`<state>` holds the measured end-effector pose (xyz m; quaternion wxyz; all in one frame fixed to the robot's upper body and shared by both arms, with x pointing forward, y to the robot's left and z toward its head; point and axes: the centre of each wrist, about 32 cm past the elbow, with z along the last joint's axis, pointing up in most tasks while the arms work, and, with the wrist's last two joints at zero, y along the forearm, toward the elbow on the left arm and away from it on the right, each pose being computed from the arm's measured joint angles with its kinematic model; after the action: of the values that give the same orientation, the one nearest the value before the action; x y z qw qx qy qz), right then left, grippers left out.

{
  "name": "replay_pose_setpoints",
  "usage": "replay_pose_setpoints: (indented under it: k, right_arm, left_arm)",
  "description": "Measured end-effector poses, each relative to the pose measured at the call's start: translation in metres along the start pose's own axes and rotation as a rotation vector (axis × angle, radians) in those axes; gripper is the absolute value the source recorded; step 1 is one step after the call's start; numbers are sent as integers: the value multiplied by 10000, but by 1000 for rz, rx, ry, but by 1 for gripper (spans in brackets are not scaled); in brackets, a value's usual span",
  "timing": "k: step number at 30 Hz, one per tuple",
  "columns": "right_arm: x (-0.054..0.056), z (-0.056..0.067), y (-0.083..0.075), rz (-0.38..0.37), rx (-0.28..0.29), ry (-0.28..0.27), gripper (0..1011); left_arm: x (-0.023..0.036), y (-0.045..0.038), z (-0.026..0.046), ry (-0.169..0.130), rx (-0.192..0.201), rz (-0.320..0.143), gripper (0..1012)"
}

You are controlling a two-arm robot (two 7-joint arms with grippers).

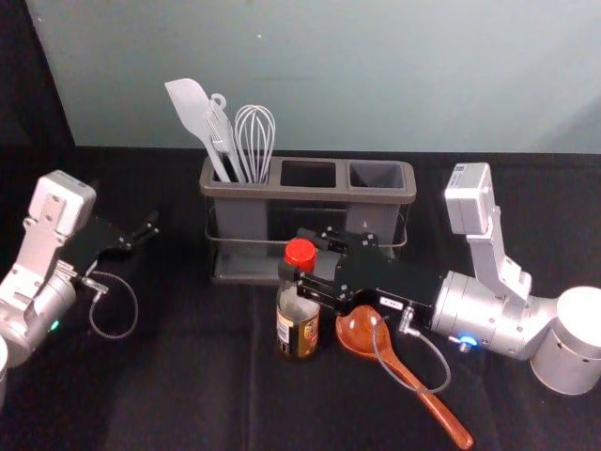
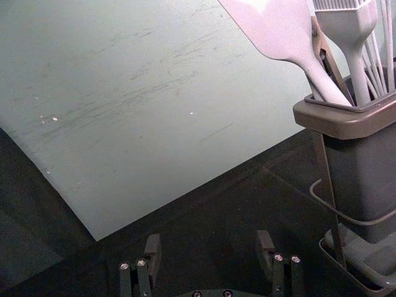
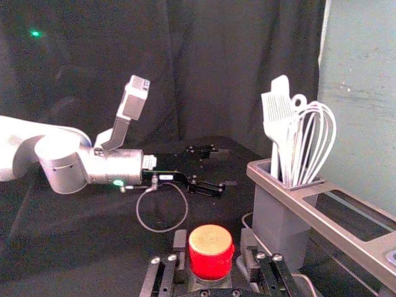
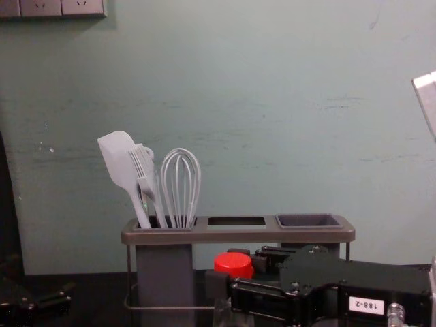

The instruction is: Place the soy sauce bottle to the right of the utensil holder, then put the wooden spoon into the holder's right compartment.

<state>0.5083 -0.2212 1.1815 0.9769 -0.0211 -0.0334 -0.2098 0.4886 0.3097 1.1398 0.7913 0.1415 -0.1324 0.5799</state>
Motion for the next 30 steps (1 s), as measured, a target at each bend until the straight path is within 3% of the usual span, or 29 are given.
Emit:
replay_pose_setpoints:
  k: [6,19,30]
  right_arm:
    - [1,1,0,0,0,0,394]
    - [-1,6,-6,3,6,0,388]
    - [-7,243,-139,3,44,43,388]
  left_arm:
    - [0,0,0,0,0,0,1005]
    - [0,0,0,0,0,0,1005]
    - [0,0,0,0,0,0,1005]
